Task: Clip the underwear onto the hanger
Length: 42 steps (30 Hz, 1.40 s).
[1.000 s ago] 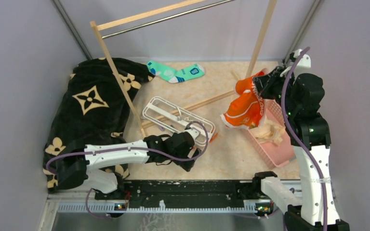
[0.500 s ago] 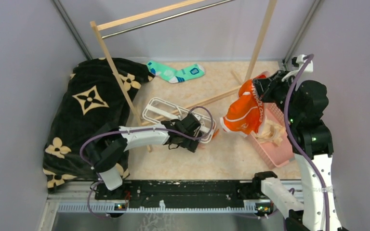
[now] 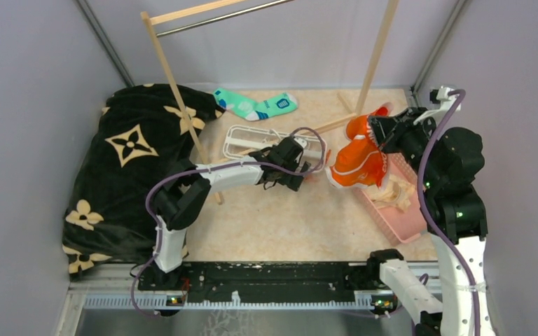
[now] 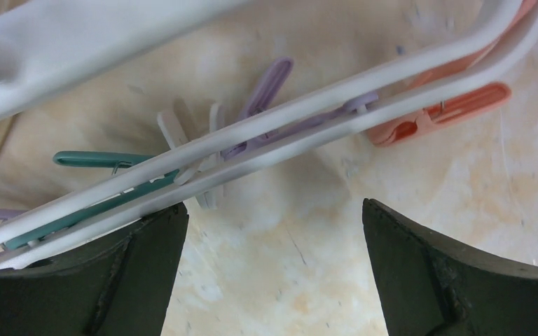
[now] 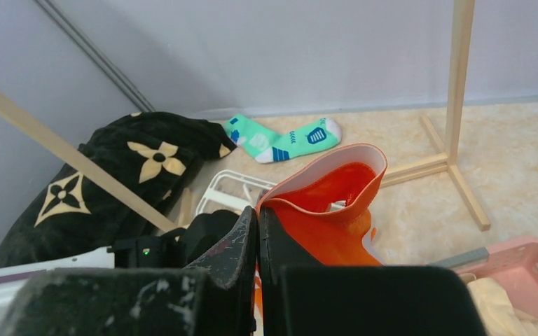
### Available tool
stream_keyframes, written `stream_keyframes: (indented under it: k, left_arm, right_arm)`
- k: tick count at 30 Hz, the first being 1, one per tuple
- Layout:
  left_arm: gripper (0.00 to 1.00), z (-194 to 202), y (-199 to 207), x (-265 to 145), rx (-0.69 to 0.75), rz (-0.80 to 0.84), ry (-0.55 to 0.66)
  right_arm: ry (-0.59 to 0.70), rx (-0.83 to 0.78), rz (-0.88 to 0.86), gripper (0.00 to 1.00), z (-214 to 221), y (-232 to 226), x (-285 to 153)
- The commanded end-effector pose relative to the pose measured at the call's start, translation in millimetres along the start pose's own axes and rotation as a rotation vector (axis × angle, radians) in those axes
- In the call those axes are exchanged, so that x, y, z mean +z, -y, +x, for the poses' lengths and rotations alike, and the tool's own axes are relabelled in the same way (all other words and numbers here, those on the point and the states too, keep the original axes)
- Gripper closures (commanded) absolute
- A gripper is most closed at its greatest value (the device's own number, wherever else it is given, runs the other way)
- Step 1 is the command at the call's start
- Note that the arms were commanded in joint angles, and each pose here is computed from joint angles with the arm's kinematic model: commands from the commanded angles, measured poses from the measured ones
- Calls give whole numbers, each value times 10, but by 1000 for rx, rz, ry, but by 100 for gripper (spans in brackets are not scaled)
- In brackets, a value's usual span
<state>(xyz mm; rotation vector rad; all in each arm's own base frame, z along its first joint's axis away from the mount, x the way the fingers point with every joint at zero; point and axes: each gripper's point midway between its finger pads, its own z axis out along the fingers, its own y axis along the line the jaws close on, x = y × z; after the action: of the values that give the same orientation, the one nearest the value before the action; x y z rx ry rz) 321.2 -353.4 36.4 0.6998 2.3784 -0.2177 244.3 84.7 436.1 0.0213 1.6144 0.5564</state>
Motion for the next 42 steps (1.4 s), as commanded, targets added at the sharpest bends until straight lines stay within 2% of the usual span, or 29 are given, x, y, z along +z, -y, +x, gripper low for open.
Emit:
stream_keyframes:
  k: [1, 7, 9, 14, 20, 24, 28, 33, 37, 42]
  left_arm:
    - [1, -586, -219, 107, 29, -36, 135]
    - [1, -855, -455, 222, 30, -45, 163]
    - [1, -928, -431, 133, 30, -22, 175]
    - [1, -1117, -233, -546, -26, 131, 312]
    - [0, -970, -292, -1628, -120, 228, 491]
    - [0, -867, -578, -2240, -161, 159, 629]
    - [0, -831, -855, -2623, -143, 48, 681]
    - [0, -869, -1098, -3042, -137, -52, 730]
    - [0, -859, -1188, -3204, -127, -89, 736]
    - [0, -776, -1245, -3153, -134, -121, 711]
  right_arm:
    - [61, -31, -64, 100, -161, -134, -5]
    - [39, -52, -122, 100, -130, -222, 23]
    - [17, -74, -147, 100, -112, -262, 19]
    - [-50, -127, -224, 100, -8, -365, 7]
    - [-150, -152, -319, 100, 260, -527, 72]
    - [-253, -218, -444, 100, 635, -921, 110]
    - [-358, -321, -602, 100, 1020, -1371, -18]
    - [-453, -350, -731, 100, 1283, -1704, -311]
    - [-550, -360, -749, 100, 1546, -1709, -324]
    - [-664, -470, -726, 100, 2192, -1677, 87]
